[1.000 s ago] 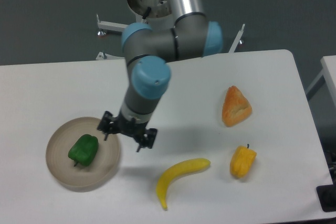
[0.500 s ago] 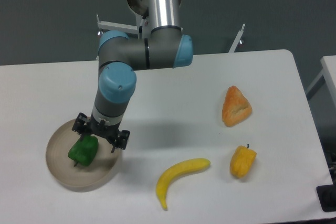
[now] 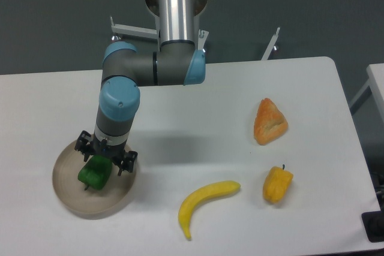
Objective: Pick up the green pepper from the plate
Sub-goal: 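Lower the open gripper around the green pepper, then close the gripper on the green pepper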
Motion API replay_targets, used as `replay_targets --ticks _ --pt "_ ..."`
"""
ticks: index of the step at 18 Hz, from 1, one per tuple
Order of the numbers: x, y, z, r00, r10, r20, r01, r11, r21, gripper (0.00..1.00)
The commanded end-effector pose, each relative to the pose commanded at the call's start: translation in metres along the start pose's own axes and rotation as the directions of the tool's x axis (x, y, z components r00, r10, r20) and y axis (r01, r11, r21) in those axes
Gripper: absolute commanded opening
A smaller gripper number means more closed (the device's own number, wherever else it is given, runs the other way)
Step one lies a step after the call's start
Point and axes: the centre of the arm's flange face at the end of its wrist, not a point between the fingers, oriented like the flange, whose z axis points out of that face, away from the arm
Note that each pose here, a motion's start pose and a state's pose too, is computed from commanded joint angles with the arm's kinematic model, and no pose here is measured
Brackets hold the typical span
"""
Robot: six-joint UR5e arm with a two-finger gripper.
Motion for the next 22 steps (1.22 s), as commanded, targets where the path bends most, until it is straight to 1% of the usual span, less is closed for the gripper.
replay_targets --ticks 13,16,19,20,22 --pt "0.006 -0.002 0.013 1.000 0.005 -0.006 -0.006 1.000 -0.013 1.00" --pt "0.006 -0.003 0.019 1.000 0.011 0.012 -0.011 1.000 -0.023 1.00" --pt "0.007 -0.003 0.020 1.000 0.013 0.013 -0.012 1.000 -0.024 1.00" --pt "0.007 -0.003 0.020 1.000 0.013 0.013 -0.012 1.000 -0.024 0.95" --pt "0.007 -0.003 0.019 1.000 0.013 0.013 -0.012 1.000 -0.024 0.78"
